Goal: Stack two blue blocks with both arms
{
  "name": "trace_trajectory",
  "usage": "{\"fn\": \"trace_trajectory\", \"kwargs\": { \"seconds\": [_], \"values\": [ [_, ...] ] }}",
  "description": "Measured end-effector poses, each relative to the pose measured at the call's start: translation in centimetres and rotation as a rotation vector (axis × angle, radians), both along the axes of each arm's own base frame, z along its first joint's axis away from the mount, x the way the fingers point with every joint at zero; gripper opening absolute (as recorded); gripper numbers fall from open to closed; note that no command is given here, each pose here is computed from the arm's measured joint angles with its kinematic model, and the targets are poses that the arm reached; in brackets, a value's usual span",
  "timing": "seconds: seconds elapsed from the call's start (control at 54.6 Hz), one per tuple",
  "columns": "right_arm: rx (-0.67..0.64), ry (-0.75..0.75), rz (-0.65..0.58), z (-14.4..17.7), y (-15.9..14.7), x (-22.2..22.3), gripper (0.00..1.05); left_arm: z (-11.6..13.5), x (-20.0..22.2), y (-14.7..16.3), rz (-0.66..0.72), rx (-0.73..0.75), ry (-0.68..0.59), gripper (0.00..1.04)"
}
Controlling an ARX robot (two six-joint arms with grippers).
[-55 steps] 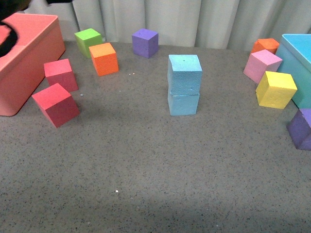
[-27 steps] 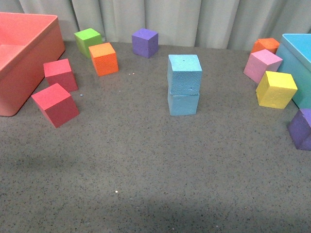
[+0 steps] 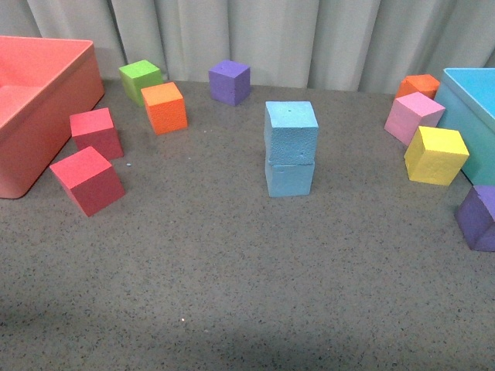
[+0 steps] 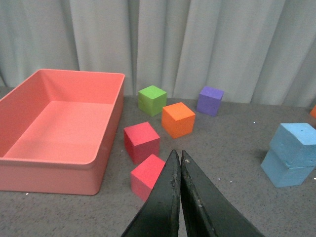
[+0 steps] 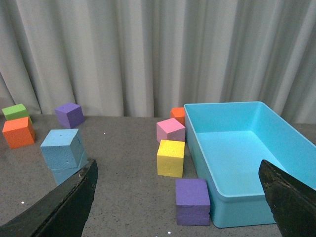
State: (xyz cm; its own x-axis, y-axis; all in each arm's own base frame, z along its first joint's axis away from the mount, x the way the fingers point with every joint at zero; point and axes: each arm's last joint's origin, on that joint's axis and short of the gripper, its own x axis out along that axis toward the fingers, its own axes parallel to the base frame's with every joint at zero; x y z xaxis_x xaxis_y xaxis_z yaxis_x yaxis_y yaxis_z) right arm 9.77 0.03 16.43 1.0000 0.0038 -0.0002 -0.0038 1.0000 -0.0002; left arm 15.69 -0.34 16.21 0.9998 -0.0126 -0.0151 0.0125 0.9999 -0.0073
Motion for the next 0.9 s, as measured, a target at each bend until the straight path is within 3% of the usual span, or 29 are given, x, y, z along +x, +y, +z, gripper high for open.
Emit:
{"fn": "trace_trajectory", "kwargs": {
  "seconds": [0.897],
  "values": [
    [0.000, 0.000, 0.000, 0.0, 0.0, 0.0, 0.95, 1.1, -3.6, 0.3, 0.012, 0.000, -0.037, 0.04]
  ]
}}
